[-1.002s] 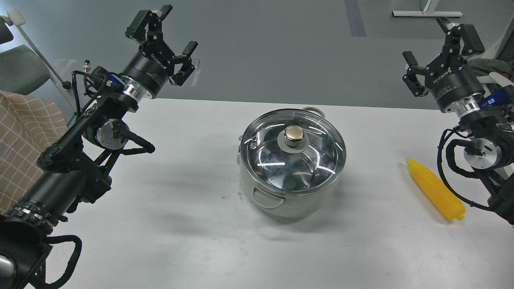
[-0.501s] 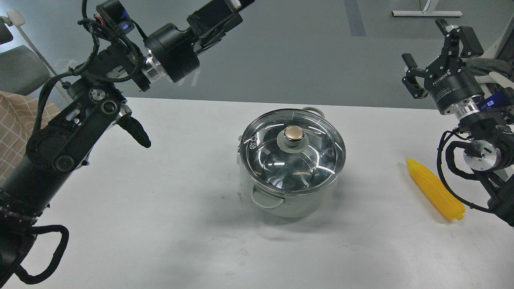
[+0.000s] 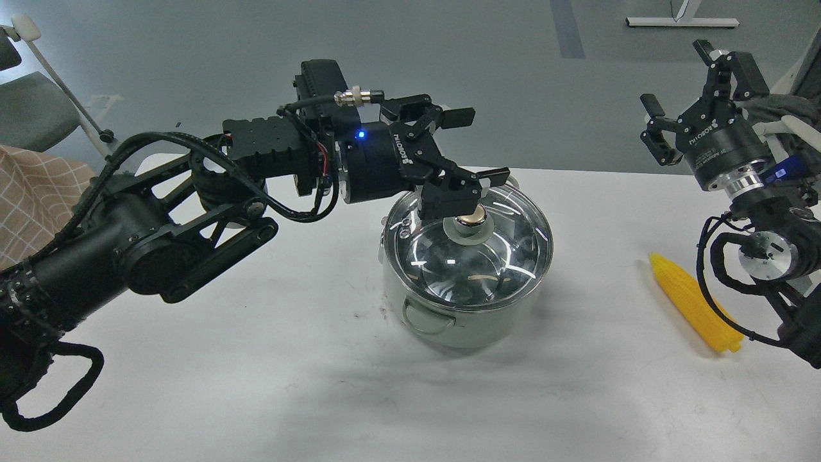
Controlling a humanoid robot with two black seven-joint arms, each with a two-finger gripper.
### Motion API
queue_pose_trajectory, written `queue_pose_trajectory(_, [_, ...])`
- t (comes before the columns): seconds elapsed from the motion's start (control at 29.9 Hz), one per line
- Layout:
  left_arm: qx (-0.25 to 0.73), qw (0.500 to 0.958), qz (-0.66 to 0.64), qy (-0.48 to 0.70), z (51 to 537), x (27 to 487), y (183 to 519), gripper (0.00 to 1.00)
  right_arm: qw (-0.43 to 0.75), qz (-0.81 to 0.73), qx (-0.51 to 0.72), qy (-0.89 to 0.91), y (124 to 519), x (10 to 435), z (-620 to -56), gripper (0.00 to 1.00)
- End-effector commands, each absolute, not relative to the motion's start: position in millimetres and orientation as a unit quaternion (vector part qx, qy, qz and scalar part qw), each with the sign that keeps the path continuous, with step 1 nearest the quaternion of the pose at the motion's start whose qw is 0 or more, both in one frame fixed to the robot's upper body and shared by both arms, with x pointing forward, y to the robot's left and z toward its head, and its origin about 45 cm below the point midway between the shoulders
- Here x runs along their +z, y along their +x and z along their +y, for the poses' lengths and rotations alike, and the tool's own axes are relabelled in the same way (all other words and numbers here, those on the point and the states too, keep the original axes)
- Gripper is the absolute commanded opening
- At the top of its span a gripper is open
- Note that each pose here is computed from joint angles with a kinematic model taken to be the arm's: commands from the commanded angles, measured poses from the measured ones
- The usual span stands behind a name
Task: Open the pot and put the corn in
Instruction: 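Move the left gripper over the pot and grasp the glass lid's knob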
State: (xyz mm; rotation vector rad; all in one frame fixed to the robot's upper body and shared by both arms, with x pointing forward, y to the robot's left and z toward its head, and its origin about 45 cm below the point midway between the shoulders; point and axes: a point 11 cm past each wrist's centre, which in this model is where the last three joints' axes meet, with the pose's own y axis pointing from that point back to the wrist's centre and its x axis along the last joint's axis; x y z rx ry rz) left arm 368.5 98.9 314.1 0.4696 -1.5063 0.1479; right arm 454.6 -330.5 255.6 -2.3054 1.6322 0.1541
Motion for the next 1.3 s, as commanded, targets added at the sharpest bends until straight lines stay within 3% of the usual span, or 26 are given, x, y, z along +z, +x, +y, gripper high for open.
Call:
queue_pose_trajectory(0.0, [0.048, 0.707, -0.665, 0.236, 101, 292, 372, 0.98, 0.155, 0.570, 0.057, -0.805, 453, 252, -330, 1.00])
queue_pose_trajectory(1.04, [0.028, 0.742, -0.610, 0.275, 95, 228, 372, 0.95, 0.154, 0.569, 0.062, -0.805, 450, 248, -328, 1.00])
queue_pose_trajectory(1.17, [0.032, 0.741, -0.610, 0.278, 96, 228, 373, 0.86, 0.154, 0.569, 0.062, -0.805, 450, 247, -329, 1.00])
queue_pose_trajectory(1.27, [0.033, 0.741, -0.610, 0.280, 96, 228, 374, 0.64, 0.154, 0.569, 0.062, -0.805, 450, 247, -329, 1.00])
